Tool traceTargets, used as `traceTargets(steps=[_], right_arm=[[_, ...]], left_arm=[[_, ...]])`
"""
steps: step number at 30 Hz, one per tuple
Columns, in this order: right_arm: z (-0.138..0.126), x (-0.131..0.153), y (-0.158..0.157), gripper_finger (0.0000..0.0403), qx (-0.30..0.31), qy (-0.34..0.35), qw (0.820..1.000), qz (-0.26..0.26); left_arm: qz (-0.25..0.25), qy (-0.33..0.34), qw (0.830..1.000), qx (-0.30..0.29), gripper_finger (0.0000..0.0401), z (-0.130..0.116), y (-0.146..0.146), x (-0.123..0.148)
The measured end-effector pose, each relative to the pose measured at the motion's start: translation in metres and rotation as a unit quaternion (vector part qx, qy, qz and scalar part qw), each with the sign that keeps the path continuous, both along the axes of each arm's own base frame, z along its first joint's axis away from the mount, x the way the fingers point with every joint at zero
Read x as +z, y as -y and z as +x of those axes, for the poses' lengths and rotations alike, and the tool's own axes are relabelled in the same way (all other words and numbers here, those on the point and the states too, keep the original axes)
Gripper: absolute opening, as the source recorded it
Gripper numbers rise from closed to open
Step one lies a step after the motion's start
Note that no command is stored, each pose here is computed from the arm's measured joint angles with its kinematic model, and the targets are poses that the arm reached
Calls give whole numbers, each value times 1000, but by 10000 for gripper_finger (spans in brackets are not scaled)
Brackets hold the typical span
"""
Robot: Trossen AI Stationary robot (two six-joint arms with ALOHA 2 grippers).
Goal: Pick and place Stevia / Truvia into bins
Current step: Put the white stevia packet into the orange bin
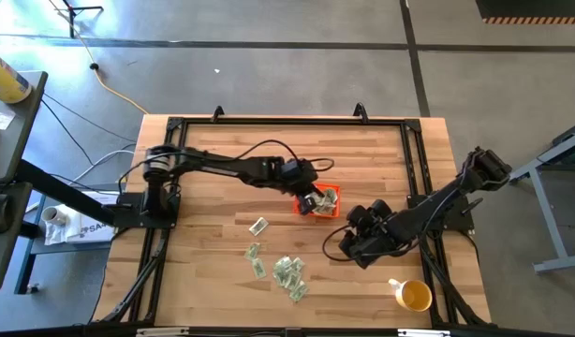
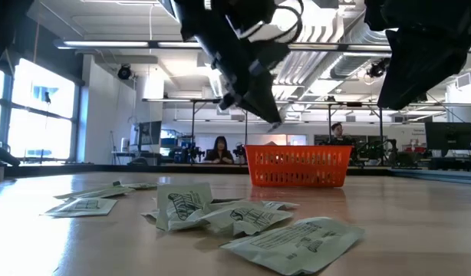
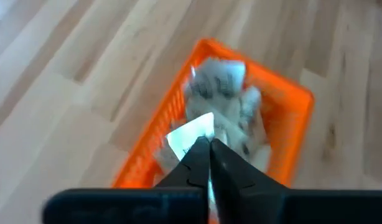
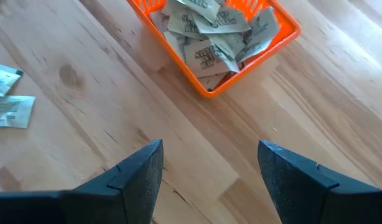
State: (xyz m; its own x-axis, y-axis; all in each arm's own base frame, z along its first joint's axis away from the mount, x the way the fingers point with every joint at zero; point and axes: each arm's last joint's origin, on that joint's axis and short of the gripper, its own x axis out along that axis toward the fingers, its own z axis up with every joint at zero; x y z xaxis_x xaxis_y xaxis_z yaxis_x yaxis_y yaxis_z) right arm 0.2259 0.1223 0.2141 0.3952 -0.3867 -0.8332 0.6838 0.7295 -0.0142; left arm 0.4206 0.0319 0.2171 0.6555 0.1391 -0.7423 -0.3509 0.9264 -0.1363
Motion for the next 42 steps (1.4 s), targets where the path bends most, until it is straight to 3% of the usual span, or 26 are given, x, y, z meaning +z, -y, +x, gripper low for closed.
traceTargets(steps=[7, 13, 18, 22, 30, 42], right_arm=[[1, 0, 1, 252, 2, -4, 1000, 8], [5, 0, 6, 252, 24, -18, 1000, 3], [18, 1, 15, 252, 64, -16, 998, 10], [29, 3, 24, 252, 95, -5, 995, 2], [36, 3, 39, 252, 129, -26, 991, 1], [38, 3, 39, 252, 139, -22, 990, 3]], left_arm=[[14, -11, 1000, 1, 181, 1, 2, -4], [-17, -76, 997, 10, 268, -32, 6, 24], [-4, -181, 983, 33, 264, -70, 24, 36], [-17, -244, 968, 56, 240, -89, 40, 24], [-43, -268, 957, 100, 232, -106, 73, -14], [-52, -264, 955, 120, 241, -109, 87, -17]])
